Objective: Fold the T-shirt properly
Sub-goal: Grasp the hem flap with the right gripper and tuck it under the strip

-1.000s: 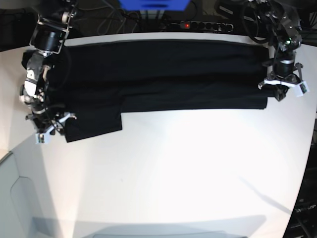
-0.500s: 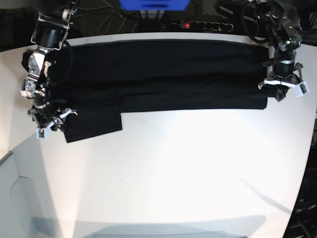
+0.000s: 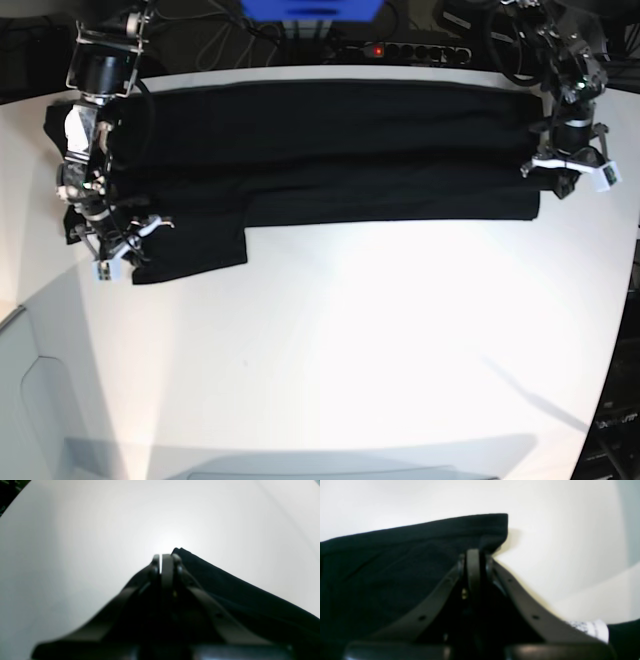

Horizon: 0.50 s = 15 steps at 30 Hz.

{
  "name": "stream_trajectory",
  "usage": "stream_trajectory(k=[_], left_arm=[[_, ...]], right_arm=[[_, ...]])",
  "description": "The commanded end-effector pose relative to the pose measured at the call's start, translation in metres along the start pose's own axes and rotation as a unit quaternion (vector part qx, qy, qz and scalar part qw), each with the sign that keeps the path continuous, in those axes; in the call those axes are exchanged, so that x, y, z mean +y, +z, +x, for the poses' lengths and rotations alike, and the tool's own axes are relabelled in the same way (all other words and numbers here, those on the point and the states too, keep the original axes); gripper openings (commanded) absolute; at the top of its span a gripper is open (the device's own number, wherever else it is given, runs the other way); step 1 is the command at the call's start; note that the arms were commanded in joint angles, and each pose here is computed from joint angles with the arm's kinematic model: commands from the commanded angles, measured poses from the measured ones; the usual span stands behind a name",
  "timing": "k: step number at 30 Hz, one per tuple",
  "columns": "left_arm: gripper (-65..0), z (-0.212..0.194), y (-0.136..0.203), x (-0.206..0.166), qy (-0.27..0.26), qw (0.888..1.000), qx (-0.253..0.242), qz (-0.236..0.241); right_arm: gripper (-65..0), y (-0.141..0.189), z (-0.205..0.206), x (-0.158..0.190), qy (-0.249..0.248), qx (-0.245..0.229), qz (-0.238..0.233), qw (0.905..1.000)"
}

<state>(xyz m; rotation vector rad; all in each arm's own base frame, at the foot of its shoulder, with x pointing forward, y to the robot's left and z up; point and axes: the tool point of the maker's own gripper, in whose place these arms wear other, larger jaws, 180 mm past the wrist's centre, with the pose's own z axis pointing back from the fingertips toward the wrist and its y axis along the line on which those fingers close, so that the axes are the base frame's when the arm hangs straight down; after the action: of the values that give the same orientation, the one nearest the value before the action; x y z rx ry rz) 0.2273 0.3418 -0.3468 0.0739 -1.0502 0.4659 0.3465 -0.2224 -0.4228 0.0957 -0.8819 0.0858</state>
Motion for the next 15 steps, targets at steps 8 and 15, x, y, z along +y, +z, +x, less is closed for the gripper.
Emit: stream_trajectory(k=[8,15], left_arm=[[-65.0,0.018,0.002,0.001,-0.004,1.0,-0.029,-0.001],[-65.0,0.017,0.002,0.002,-0.004,1.0,-0.027,0.0]], right_arm=[[-65.0,0.053,0.057,0.026,0.068,-0.088,-0.005,0.9938],[-65.0,0.113,0.076,0.028,0.069,-0.15,-0.044,0.9853]])
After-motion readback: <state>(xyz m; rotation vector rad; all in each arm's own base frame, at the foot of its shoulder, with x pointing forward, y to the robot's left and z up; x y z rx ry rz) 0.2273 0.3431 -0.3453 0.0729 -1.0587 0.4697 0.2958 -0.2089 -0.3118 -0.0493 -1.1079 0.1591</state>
